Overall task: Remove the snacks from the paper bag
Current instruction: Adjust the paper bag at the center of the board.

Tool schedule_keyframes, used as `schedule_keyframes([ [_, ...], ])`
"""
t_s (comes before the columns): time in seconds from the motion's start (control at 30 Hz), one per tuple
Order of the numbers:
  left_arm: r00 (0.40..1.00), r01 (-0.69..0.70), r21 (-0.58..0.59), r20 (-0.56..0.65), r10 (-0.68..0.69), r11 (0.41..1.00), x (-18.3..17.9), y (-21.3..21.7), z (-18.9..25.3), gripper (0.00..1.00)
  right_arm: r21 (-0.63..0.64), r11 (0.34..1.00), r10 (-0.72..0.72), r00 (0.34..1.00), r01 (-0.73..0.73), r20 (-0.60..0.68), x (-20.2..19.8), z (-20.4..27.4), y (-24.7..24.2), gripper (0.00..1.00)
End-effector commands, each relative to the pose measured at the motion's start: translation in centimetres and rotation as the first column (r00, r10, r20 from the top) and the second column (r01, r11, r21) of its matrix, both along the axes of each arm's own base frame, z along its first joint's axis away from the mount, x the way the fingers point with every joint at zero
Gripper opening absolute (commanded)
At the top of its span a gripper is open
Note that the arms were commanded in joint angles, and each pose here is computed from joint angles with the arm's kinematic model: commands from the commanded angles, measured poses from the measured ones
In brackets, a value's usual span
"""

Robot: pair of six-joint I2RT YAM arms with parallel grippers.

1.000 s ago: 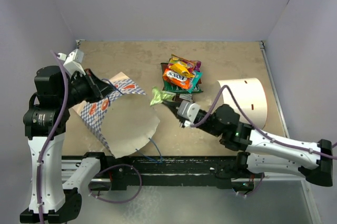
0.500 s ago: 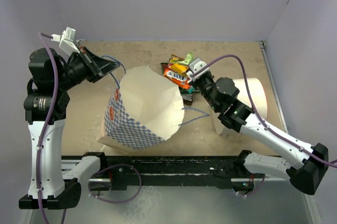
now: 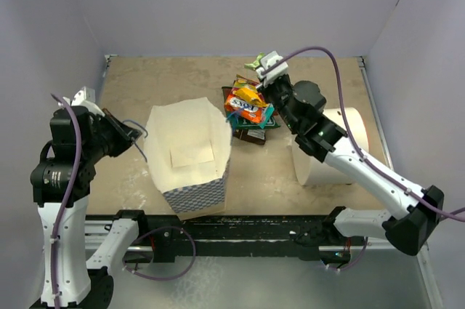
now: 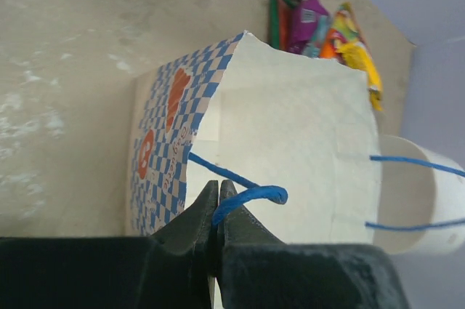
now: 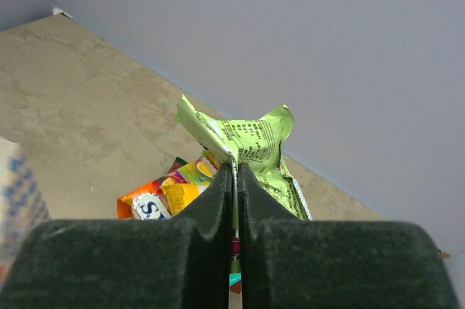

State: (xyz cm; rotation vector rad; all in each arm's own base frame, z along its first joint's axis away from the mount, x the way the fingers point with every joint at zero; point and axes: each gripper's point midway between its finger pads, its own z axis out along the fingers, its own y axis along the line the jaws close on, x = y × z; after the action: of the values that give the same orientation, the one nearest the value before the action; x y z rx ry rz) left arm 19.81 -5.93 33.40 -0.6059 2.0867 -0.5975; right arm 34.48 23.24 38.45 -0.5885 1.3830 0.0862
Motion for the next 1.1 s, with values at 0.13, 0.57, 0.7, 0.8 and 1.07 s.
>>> schedule_keyframes([
  [0.13,0.978,-0.139,0.239,-0.121,0.172,0.961,-0.4,4.9,-4.0,0.00,-0.004,1.000,-0.027,0.991,0.027,-0.133,4.0,-0.8,-0.1,0.00],
  [0.57,0.981,-0.170,0.359,-0.029,0.193,0.918,6.2,6.9,0.5,0.00,-0.091,0.996,-0.003,0.959,-0.024,-0.282,9.0,-6.6,-0.7,0.00],
  [0.7,0.983,-0.170,0.392,0.006,0.182,0.904,7.7,7.6,2.0,0.00,-0.089,0.994,0.036,0.951,-0.066,-0.307,9.2,-7.6,0.1,0.00],
  [0.8,0.982,-0.172,0.398,-0.003,0.189,0.901,7.9,7.9,1.8,0.00,-0.100,0.989,0.070,0.940,-0.110,-0.335,9.1,-8.6,0.8,0.00],
  [1.07,0.980,-0.136,0.354,-0.089,0.178,0.925,6.3,7.0,-1.1,0.09,-0.106,0.987,0.075,0.922,-0.124,-0.380,9.4,-10.2,1.3,0.00],
])
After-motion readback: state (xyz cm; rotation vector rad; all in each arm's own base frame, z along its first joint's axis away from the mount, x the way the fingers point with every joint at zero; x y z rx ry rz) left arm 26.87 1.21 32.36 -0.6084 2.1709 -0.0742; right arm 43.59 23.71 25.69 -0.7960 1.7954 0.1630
